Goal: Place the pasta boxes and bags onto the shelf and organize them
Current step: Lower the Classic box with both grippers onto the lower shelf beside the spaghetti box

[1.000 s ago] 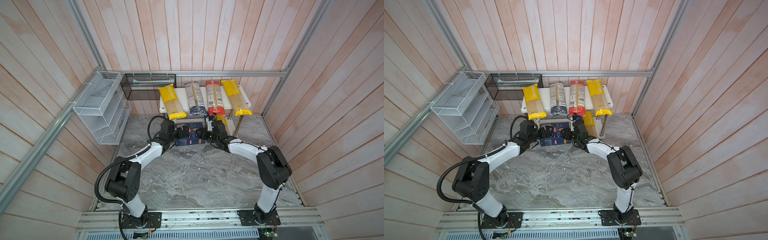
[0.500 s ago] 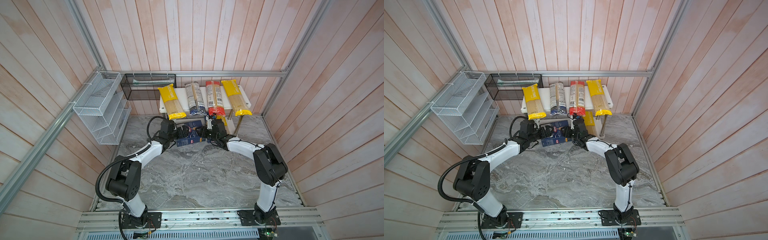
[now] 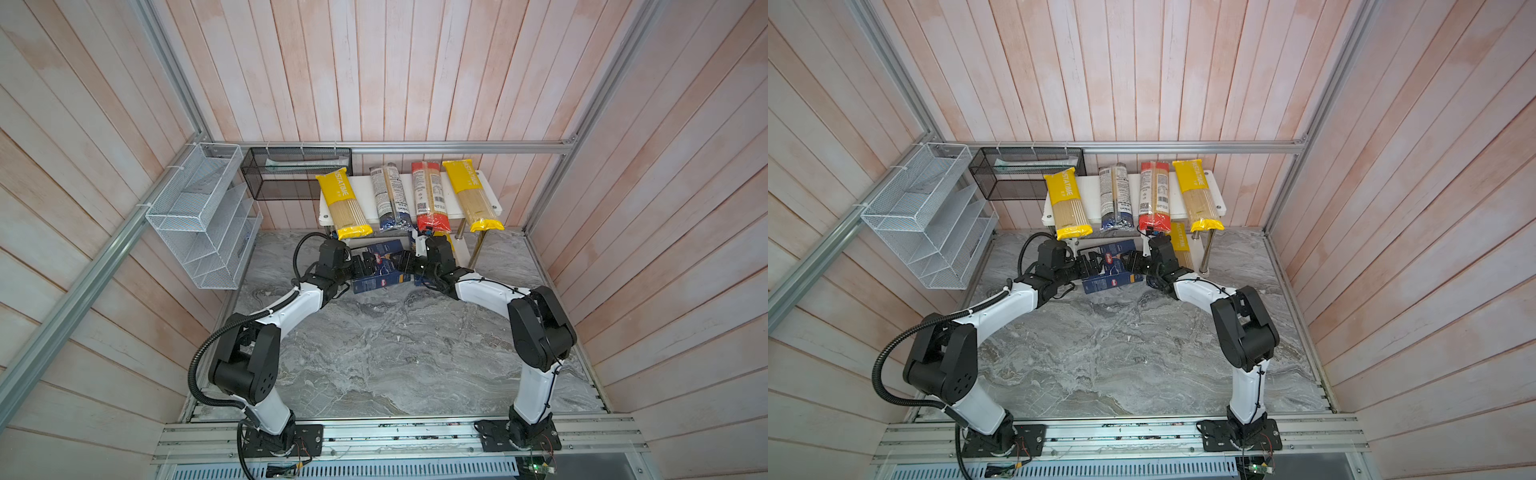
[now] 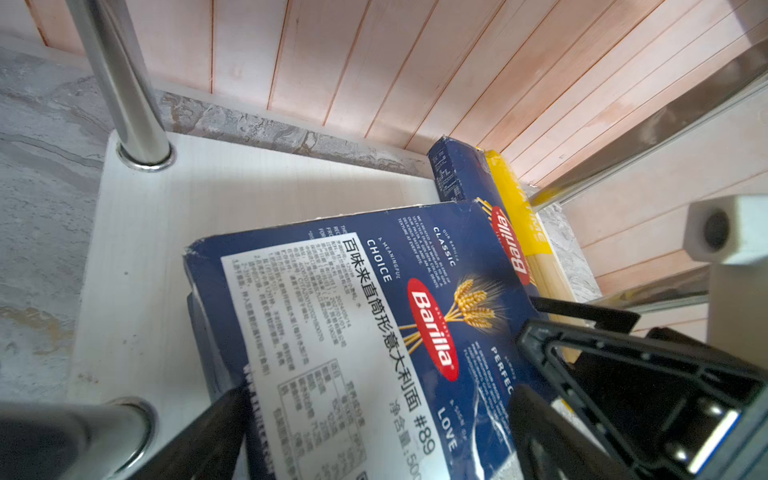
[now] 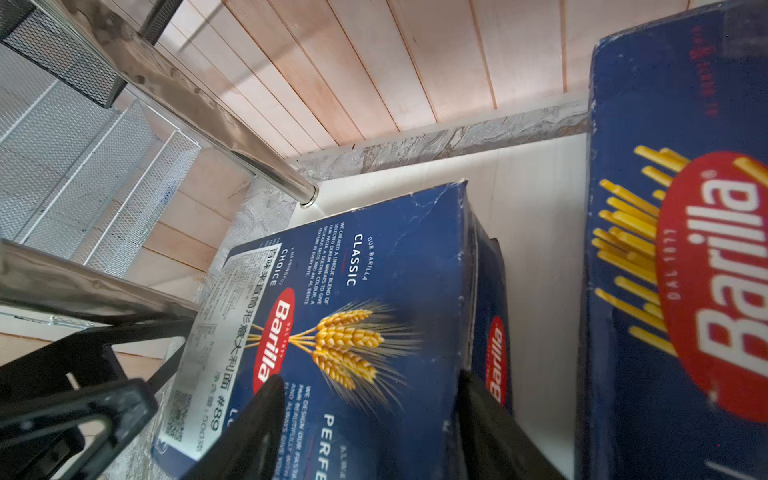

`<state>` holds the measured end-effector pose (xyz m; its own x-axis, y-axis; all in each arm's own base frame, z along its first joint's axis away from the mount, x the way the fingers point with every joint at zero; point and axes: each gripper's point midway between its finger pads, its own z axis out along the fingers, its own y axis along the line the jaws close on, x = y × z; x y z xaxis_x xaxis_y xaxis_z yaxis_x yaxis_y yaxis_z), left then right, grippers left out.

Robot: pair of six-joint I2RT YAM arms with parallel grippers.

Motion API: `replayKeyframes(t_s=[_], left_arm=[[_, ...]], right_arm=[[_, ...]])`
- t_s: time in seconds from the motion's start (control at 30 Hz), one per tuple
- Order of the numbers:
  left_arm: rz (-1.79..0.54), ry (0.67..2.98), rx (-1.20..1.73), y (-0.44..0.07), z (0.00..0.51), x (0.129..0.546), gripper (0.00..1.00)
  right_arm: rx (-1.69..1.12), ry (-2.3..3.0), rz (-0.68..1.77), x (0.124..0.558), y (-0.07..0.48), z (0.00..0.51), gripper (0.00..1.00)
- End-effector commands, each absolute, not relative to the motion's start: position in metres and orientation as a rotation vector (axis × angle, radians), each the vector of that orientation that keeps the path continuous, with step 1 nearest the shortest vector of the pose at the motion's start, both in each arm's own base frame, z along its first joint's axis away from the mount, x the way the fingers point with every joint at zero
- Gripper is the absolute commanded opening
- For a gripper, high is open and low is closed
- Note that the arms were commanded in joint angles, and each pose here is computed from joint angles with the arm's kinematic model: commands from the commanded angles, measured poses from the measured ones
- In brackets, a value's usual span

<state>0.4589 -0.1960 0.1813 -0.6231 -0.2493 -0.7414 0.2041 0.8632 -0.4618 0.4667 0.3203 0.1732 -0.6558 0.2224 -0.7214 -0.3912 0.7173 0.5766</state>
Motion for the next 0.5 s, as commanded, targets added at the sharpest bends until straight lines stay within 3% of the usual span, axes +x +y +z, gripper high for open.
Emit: replayKeyframes(t_s=[0.0, 0.47], left_arm=[[-0.657, 2.070, 0.025, -0.194, 0.203, 0.456, 1.00], [-0.605, 2.095, 0.020, -0.176, 0.190, 0.427, 1.00]], right_arm=[[-0.197, 1.962, 1.010, 0.466, 0.326, 0.215, 0.65], [-0.166, 1.997, 0.916, 0.458, 0.290, 0.208, 0.69]])
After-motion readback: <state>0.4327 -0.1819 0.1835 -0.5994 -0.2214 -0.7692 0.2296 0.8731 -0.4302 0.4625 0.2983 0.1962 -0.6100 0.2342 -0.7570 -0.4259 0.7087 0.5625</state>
